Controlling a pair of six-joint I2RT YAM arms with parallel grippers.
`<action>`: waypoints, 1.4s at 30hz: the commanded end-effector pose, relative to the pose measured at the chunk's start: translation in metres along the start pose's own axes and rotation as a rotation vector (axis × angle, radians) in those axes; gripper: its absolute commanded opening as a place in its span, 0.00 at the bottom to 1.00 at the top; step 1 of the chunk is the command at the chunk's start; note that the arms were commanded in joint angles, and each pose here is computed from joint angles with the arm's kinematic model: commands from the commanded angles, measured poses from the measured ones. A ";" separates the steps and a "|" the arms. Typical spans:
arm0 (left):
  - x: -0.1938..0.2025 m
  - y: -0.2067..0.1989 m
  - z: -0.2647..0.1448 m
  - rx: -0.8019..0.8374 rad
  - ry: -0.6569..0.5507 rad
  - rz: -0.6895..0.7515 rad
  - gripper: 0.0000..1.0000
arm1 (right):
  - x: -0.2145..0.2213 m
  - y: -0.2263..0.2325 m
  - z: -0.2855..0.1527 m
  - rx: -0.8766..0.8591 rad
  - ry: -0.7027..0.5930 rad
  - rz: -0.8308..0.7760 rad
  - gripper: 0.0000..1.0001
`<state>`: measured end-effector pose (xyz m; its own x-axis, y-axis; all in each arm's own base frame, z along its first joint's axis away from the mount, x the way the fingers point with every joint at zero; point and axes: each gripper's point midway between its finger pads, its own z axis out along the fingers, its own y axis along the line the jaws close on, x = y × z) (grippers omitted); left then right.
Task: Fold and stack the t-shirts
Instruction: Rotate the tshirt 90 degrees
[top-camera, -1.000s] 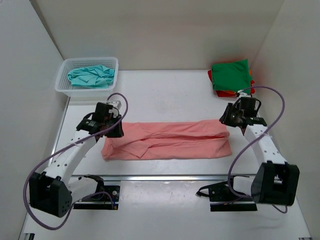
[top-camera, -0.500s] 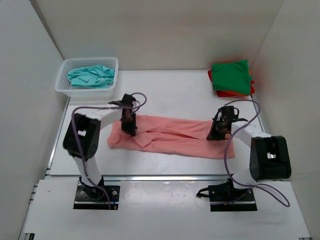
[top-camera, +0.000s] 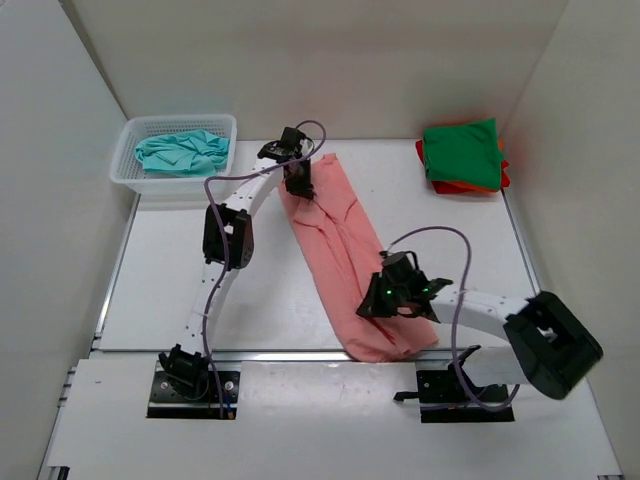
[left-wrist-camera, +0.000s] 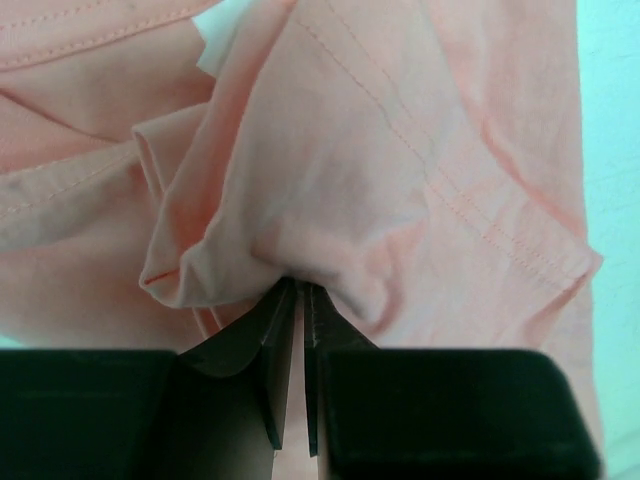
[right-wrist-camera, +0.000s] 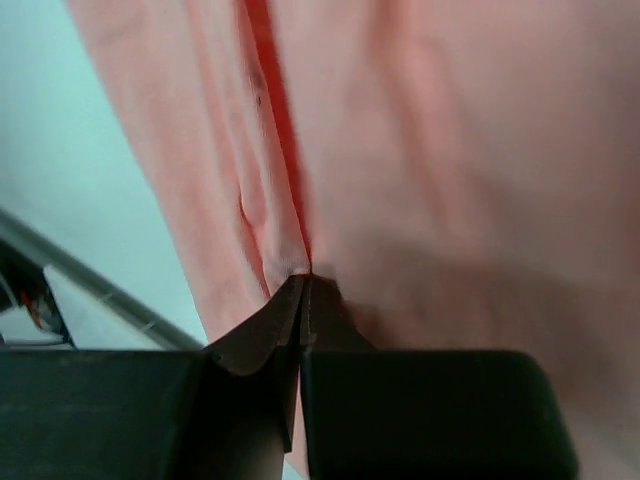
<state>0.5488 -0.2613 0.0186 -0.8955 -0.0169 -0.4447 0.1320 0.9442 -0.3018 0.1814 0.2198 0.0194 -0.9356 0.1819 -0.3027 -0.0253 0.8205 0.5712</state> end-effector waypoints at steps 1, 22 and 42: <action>0.027 0.035 0.007 -0.058 0.079 -0.042 0.22 | 0.004 0.065 0.014 -0.195 0.060 -0.135 0.01; -0.116 -0.016 -0.057 0.409 -0.303 -0.100 0.26 | -0.175 0.114 0.064 -0.085 -0.141 -0.649 0.31; 0.011 0.029 0.001 0.084 0.097 -0.055 0.25 | -0.061 0.011 0.041 0.059 0.098 -0.538 0.27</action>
<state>0.5741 -0.2293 0.0461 -0.8707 -0.1002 -0.4814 0.1492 0.8791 -0.4528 0.2777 0.2388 0.0242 -0.7893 -0.3390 -0.5120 -0.5140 0.8209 0.2488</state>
